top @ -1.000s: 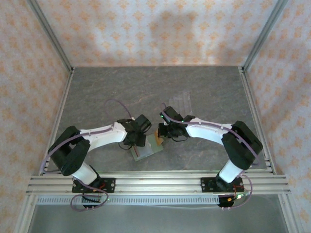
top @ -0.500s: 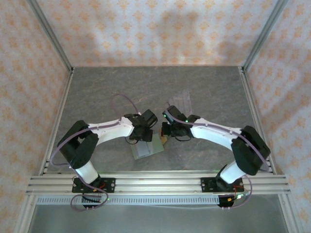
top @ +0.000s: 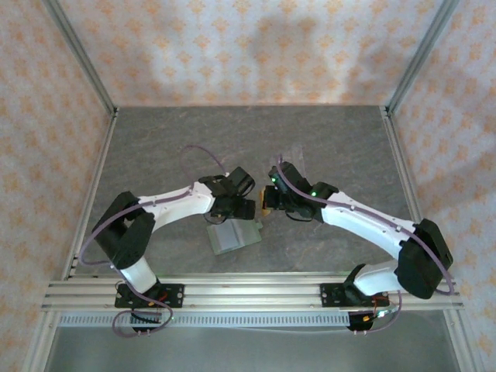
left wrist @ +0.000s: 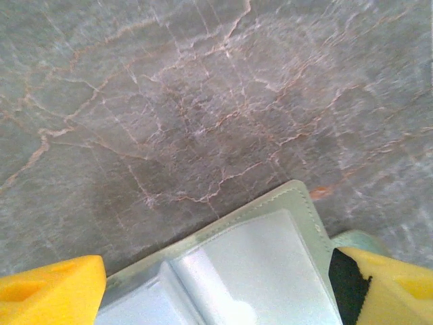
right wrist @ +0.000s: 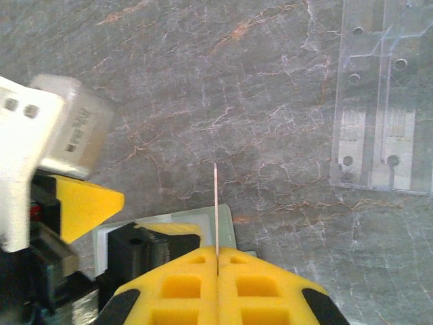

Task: Put the credit cards into the card holder
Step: Flip the card slot at the card holder, then insert the credit card into the card slot.

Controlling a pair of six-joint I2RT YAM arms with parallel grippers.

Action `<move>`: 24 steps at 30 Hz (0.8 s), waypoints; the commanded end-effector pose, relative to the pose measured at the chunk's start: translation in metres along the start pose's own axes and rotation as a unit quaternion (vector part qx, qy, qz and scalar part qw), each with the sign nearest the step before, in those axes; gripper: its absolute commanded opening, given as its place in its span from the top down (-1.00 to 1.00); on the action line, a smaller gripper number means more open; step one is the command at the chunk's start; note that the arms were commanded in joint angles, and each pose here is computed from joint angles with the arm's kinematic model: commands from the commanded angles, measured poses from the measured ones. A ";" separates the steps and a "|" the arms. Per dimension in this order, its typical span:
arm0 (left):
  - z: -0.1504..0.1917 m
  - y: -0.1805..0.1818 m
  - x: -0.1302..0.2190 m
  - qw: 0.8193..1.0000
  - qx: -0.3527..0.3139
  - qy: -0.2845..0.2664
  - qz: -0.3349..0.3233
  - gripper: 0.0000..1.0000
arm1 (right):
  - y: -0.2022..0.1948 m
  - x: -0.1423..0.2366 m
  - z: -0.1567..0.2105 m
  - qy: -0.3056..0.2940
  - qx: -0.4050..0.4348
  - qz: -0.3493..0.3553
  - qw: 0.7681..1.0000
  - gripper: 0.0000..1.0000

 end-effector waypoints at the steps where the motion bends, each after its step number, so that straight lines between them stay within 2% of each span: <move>1: 0.003 0.015 0.024 0.999 0.021 -0.025 -0.007 -0.73 | 0.009 0.000 -0.003 -0.004 0.003 -0.029 1.000 1.00; 4: 0.010 0.015 0.032 0.999 0.021 -0.027 0.010 -0.59 | 0.018 -0.012 0.003 0.018 0.007 -0.061 0.998 1.00; 6: 0.015 0.015 0.030 1.000 0.021 -0.017 0.012 -0.35 | 0.024 -0.023 0.007 0.035 0.007 -0.081 0.996 1.00; 9: 0.024 0.018 0.024 1.000 0.019 -0.004 0.010 0.16 | 0.029 -0.038 0.011 0.037 0.008 -0.112 0.993 1.00; 10: 0.026 0.019 0.023 1.000 0.017 -0.001 0.009 0.21 | 0.032 -0.042 0.012 0.041 0.011 -0.122 0.992 1.00; 14: 0.040 0.033 0.017 0.999 0.005 0.024 -0.033 0.37 | 0.035 -0.061 0.020 0.060 0.016 -0.146 0.987 1.00; 24: 0.074 0.054 -0.008 0.994 -0.011 0.071 -0.077 0.37 | 0.033 -0.084 0.034 0.093 0.014 -0.193 0.977 1.00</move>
Point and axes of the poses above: each hand's point on the last joint's axis, 136 mm out from that joint toward the fingers, its own x axis back along the fingers, its own y axis along the line the jaws close on, z = x × y, the point moved 4 cm from there along x, back along the fingers, and after that the axes turned 10 degrees about -x, right-handed, at the moved point
